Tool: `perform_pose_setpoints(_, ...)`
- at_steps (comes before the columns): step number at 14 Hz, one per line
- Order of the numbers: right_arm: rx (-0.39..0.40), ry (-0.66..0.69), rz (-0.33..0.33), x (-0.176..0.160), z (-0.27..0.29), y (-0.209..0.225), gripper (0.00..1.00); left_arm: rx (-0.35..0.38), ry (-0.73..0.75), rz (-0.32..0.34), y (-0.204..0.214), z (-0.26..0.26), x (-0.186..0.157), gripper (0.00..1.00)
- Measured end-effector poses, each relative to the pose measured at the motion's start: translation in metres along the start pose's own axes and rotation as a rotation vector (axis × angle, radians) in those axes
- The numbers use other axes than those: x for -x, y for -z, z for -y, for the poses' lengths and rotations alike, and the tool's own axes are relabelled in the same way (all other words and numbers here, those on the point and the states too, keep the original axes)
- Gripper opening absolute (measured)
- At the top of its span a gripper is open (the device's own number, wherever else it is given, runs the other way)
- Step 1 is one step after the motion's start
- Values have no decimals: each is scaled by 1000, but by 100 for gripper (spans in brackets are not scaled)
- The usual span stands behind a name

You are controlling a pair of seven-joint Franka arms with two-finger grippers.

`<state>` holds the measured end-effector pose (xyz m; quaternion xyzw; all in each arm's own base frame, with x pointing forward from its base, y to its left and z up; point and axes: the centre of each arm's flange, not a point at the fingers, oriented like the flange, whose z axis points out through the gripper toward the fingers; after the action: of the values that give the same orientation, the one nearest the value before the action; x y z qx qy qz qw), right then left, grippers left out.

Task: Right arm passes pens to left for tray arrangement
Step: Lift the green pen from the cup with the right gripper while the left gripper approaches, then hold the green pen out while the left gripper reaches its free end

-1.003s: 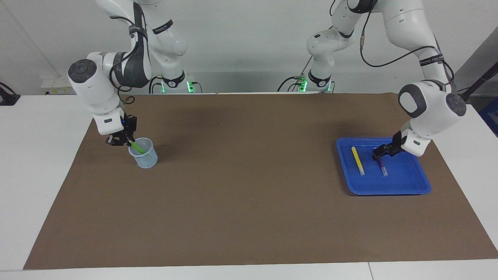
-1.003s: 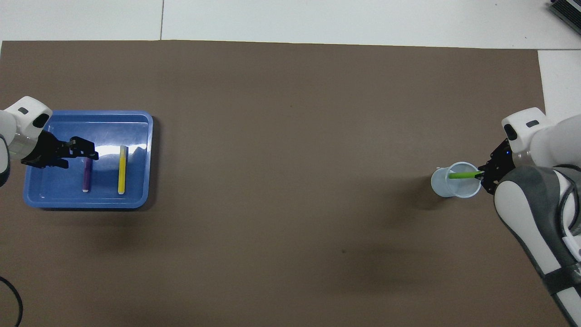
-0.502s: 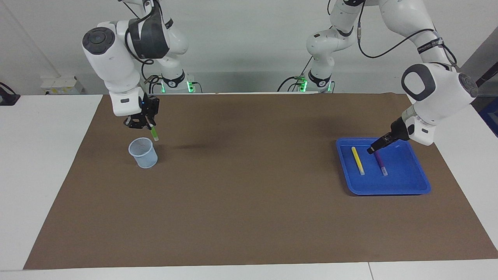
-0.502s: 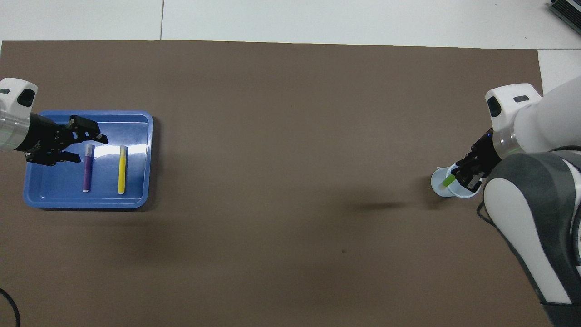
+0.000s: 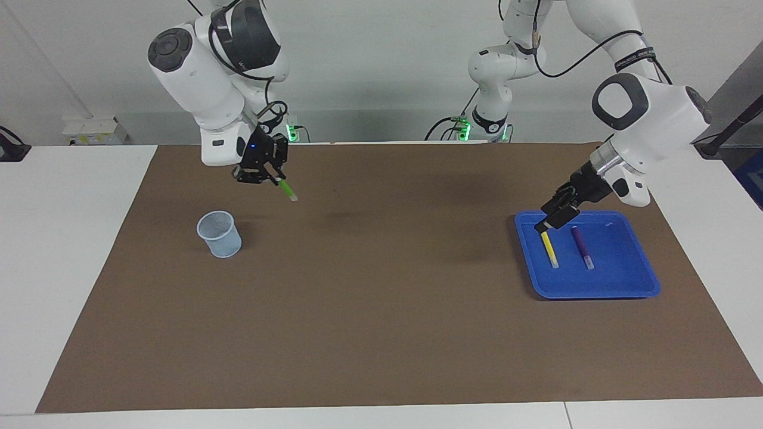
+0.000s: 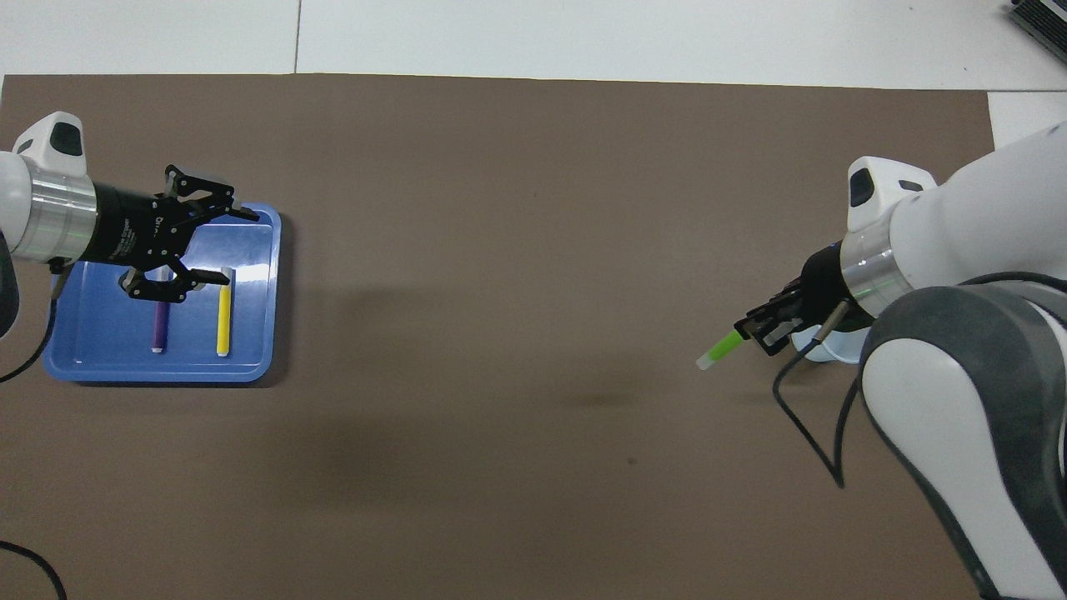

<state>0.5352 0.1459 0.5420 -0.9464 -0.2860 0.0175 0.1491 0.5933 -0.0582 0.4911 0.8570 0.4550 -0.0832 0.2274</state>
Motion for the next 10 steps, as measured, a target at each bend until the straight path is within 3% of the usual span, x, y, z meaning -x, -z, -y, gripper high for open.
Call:
perform_pose_setpoints(4,-116,-323,-134,-38,77,-31,18,117,268,6,-11,-32,43,90)
perform_pose_setpoints(8,-420,-828,-256,-55,105,-65,18,184,426,45,-34,-35,81,90)
perform_pose_setpoints(10,-572,-992,-295,-58,100,-64,18,184,477,72,-45,-28,98,90)
